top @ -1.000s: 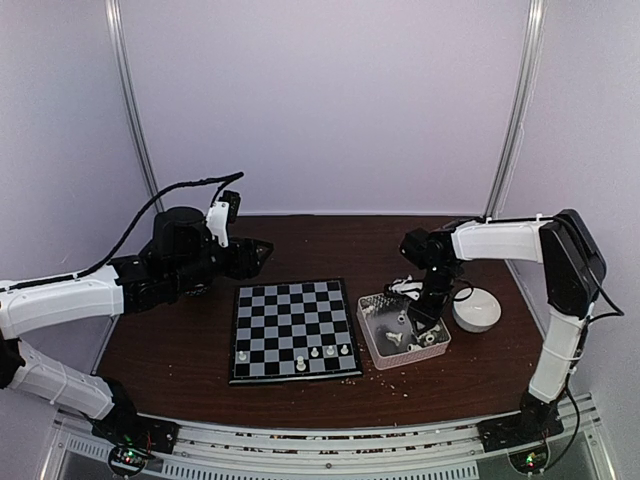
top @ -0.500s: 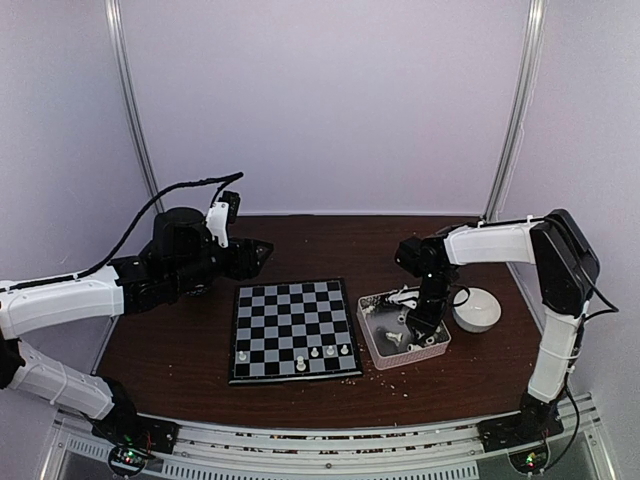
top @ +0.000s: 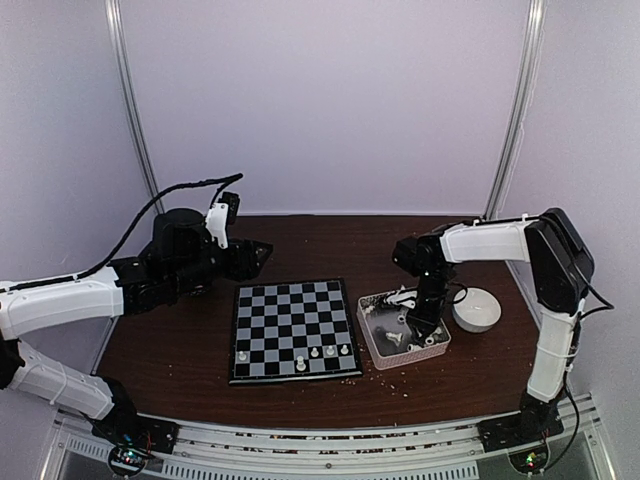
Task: Set up the chess pieces on the board
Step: Pick up the chess piece from the storage box.
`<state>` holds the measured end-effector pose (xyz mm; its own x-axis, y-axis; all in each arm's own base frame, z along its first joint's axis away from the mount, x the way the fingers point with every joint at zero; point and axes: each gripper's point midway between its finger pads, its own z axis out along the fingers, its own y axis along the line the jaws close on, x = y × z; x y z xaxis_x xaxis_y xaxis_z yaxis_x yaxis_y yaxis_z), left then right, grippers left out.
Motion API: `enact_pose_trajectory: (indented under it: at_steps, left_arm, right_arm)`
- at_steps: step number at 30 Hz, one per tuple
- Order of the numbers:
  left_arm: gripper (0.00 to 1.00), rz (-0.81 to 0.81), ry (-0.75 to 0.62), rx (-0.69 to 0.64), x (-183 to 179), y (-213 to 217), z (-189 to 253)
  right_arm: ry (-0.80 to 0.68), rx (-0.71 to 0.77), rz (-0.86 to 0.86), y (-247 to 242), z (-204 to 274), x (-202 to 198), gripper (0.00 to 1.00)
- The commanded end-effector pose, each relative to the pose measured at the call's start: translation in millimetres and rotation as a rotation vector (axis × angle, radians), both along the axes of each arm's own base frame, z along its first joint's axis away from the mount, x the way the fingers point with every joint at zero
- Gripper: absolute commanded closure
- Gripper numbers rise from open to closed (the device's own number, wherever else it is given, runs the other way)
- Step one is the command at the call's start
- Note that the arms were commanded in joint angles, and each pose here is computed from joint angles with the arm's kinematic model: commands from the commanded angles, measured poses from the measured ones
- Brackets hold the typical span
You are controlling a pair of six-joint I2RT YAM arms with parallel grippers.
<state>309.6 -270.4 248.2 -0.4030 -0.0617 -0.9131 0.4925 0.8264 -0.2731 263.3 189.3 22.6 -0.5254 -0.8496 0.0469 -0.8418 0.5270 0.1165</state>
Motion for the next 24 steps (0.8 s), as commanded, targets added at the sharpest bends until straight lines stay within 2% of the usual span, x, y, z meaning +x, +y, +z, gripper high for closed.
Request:
enact_pose_trajectory:
  at_steps: [1, 9, 12, 15, 24]
  left_arm:
    - [0.35, 0.025, -0.049, -0.051, 2.7, 5.5, 16.1]
    - [0.35, 0.031, -0.050, -0.045, 1.2, 8.5, 16.0]
    - [0.35, 0.036, -0.051, -0.042, 1.7, 9.5, 15.2]
    - [0.35, 0.032, -0.051, -0.042, 2.1, 8.2, 14.3]
    - [0.35, 0.032, -0.054, -0.048, 1.2, 8.9, 15.9]
  right_arm:
    - [-0.024, 0.000, 0.006, 8.8, -5.4, 15.4, 0.78]
    - [-0.041, 0.039, -0.020, 21.8, 2.8, 30.0, 0.86]
    - [-0.042, 0.039, -0.021, 19.1, 5.8, 30.0, 0.86]
    - [-0.040, 0.028, -0.023, 15.8, 4.7, 28.9, 0.80]
    - [-0.012, 0.001, -0.034, 6.9, -6.7, 20.2, 0.80]
